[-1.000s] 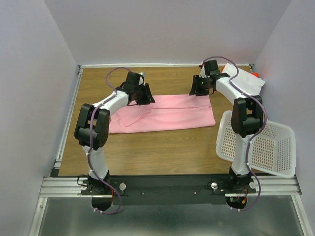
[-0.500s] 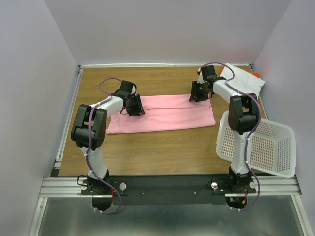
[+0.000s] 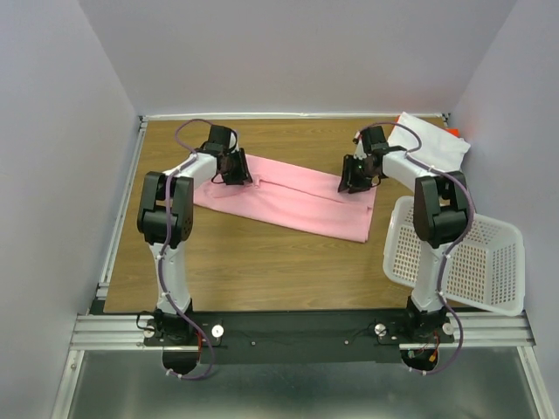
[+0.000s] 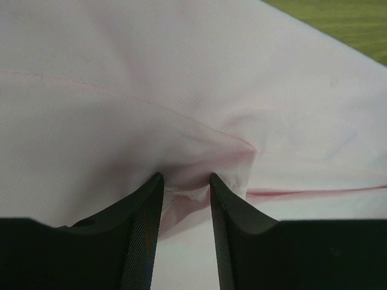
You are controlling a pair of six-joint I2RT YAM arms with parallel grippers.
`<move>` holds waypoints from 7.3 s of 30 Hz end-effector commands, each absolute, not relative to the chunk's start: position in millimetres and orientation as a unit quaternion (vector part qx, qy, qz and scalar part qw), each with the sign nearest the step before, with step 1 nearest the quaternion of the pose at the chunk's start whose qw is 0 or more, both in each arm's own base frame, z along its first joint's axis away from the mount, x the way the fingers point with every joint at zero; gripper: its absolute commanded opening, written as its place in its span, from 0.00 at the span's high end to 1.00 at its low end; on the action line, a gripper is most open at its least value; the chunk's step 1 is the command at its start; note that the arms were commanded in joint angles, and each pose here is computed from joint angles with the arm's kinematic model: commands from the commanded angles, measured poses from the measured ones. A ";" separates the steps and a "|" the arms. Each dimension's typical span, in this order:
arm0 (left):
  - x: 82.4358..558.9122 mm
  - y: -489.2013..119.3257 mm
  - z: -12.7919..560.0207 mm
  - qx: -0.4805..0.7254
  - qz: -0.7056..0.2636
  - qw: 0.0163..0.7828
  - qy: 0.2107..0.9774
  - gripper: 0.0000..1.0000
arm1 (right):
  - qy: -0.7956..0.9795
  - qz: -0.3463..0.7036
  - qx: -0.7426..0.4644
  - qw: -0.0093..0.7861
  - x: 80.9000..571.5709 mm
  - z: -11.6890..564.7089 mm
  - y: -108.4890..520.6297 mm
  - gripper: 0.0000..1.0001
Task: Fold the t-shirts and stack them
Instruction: Fold the tshirt
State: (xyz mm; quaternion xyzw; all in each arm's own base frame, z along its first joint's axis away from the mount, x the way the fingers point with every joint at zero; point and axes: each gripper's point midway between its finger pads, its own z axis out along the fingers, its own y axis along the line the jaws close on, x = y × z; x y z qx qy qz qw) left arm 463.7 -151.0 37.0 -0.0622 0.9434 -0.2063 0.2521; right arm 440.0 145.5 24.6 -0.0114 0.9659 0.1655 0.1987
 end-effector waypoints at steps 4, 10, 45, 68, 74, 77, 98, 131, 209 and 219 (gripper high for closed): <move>487.3 -156.0 28.2 0.018 -0.209 0.242 0.947 0.55 | 0.987 0.138 0.012 0.076 350.1 -9.7 150.2 0.49; 506.4 -154.5 36.2 0.048 -0.196 0.246 0.948 0.55 | 0.992 0.116 -0.005 0.057 307.9 -12.1 165.3 0.49; 483.4 -118.9 25.3 -0.002 -0.190 0.233 0.954 0.55 | 0.981 0.136 -0.129 0.053 236.8 11.9 226.9 0.47; 543.7 -212.5 21.4 0.081 -0.274 0.265 0.921 0.55 | 0.966 0.187 -0.175 0.021 208.8 7.5 306.8 0.47; 549.5 -226.2 19.4 0.094 -0.293 0.270 0.912 0.55 | 0.961 0.198 -0.191 0.021 209.0 10.1 319.1 0.47; 554.7 -232.0 21.4 0.097 -0.305 0.274 0.907 0.55 | 0.959 0.204 -0.195 0.017 208.3 10.7 324.1 0.47; 530.5 -228.5 172.8 0.130 -0.311 0.373 0.864 0.55 | 0.987 0.121 -0.058 0.090 190.2 79.2 253.5 0.34; 258.2 -158.6 61.4 0.031 -0.248 0.222 0.942 0.54 | 0.991 0.079 -0.086 0.060 181.7 20.5 221.6 0.61; 171.6 -187.5 34.3 0.033 -0.235 0.111 0.965 1.00 | 0.989 0.082 -0.108 0.058 181.6 33.3 222.1 1.00; 199.0 -189.3 63.7 0.040 -0.213 0.148 0.965 1.00 | 0.987 0.057 -0.102 0.108 211.3 65.7 225.5 0.99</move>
